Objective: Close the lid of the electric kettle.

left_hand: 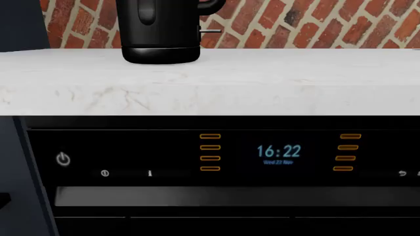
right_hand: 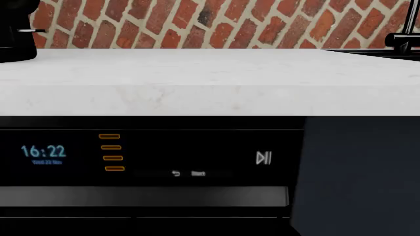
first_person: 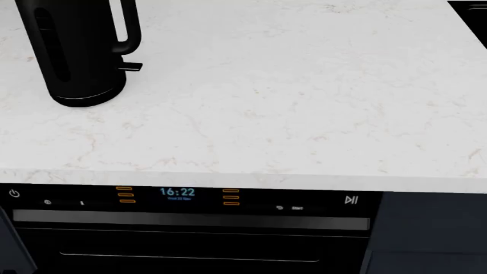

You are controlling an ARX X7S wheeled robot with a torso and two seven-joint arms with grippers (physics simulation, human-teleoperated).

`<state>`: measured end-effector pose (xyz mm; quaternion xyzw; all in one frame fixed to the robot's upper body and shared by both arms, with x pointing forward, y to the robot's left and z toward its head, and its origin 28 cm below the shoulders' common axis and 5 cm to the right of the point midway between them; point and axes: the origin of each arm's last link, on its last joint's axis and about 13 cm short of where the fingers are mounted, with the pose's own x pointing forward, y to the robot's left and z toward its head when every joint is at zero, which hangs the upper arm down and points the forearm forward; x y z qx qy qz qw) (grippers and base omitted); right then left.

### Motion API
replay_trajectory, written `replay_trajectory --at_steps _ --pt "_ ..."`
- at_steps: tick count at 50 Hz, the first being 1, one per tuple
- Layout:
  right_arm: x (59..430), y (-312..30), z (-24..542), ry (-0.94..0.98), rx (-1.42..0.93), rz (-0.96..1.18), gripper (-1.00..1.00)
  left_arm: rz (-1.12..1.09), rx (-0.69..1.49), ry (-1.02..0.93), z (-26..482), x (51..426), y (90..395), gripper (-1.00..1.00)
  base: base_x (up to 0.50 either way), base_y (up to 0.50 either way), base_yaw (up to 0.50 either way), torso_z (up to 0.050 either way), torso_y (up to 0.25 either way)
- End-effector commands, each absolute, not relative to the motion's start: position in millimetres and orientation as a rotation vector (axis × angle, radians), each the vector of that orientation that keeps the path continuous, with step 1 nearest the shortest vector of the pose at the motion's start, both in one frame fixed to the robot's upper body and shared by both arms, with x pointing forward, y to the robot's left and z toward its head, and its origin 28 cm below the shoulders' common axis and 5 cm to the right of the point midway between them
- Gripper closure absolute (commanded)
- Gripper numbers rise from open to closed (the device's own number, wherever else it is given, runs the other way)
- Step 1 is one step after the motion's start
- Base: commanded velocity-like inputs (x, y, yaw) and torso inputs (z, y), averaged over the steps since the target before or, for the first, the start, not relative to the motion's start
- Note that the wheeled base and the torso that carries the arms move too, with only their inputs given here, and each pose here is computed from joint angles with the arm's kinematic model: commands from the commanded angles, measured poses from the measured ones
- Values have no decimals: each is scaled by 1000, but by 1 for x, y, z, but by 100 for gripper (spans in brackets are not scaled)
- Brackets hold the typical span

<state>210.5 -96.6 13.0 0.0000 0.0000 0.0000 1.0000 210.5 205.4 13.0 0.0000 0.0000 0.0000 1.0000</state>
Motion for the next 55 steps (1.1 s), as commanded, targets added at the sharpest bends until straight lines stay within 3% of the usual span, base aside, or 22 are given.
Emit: replay_trajectory --at_steps 1,15,22,38,55 --pt "212 -96 10 0 0 0 -100 0 0 0 12 211 205 -100 0 0 0 0 0" --pt "211 -96 13 2 4 3 -100 3 -13 6 13 211 205 -100 0 0 0 0 0" --pt "210 -96 15 3 5 6 -100 -40 -2 -22 18 207 204 -100 0 0 0 35 35" --pt "195 -113 109 -102 -14 0 -100 -97 43 -120 117 183 222 -100 0 0 0 0 0" --pt "185 -123 171 -190 -124 1 -100 -131 121 -218 158 176 227 -100 0 0 0 8 3"
